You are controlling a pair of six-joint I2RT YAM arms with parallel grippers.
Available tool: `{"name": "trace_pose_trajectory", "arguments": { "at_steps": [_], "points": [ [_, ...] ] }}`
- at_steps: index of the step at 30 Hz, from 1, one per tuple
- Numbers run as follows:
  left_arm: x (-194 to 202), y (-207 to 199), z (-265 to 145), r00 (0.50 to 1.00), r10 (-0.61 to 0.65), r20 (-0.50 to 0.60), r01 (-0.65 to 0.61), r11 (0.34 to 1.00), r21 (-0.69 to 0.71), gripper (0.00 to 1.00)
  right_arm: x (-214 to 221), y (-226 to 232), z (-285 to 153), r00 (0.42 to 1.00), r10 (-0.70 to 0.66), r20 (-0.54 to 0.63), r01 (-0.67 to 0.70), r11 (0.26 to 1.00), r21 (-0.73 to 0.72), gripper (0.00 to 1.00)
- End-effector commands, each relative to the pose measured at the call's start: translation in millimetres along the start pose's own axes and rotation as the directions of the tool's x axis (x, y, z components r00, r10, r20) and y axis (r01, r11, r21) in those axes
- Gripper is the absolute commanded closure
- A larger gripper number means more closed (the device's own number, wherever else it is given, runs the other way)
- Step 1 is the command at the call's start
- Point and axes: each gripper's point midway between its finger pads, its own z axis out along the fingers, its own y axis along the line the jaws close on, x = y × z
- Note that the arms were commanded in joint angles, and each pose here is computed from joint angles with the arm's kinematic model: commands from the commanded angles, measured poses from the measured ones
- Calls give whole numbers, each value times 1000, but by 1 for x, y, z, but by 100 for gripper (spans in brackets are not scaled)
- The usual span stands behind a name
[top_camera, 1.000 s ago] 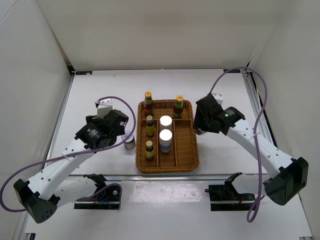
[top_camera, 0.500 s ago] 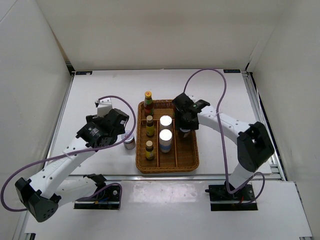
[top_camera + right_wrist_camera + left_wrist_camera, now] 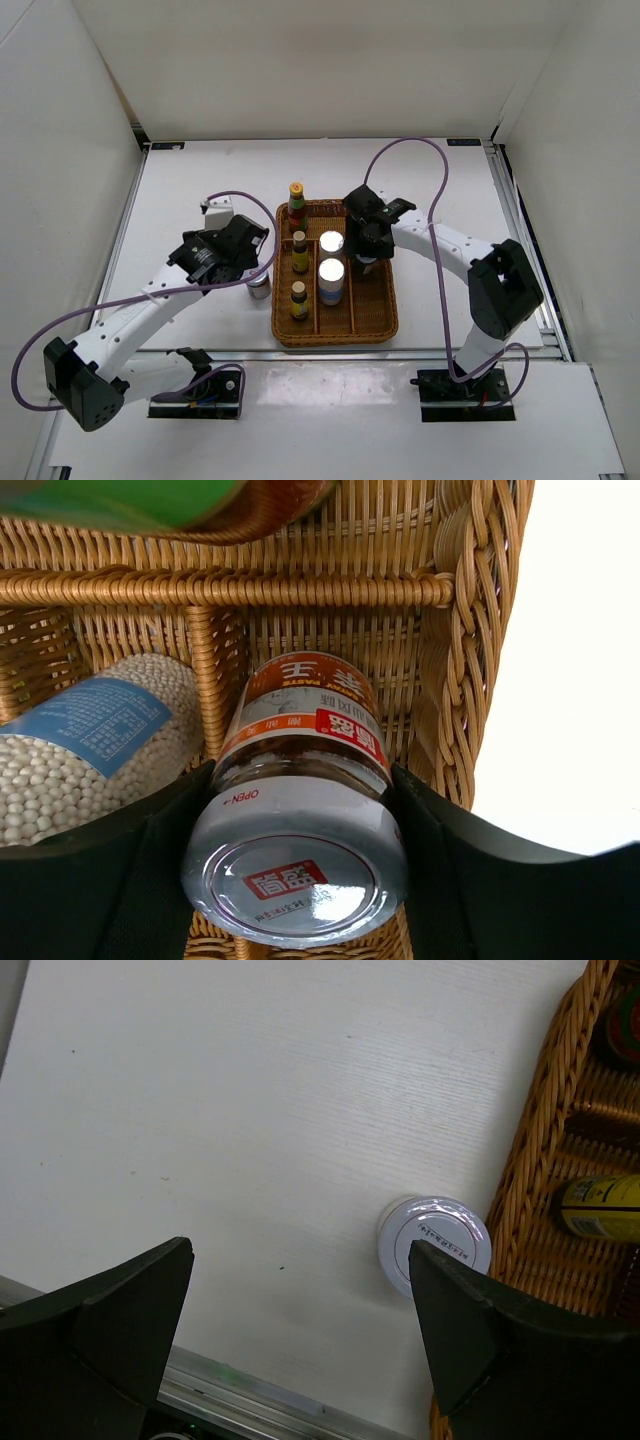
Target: Organize the condiment bottles
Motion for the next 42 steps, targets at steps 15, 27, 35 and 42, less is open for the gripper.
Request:
{"name": "trace_pose_trajectory", "arguments": {
  "at_steps": [15,27,35,42],
  "points": [
    [15,-47,8,994,-82,-67,93,978,185,0,-43,1,-79,980,62,189,-46,995,-87,6],
    [62,-86,56,973,-11,-232,68,969,237,0,-28,-31,-153,930,114,349,-46,979,-198,1],
    [82,-88,69,943,-26,-331,103,970,220,18,-21,-48,-157,917,105,385,-42,985,-168,1],
    [6,-71,21,981,-84,-176,130,953,274,71,-17,-50,-153,920,92,381,-33,987,-159,1]
  ]
}}
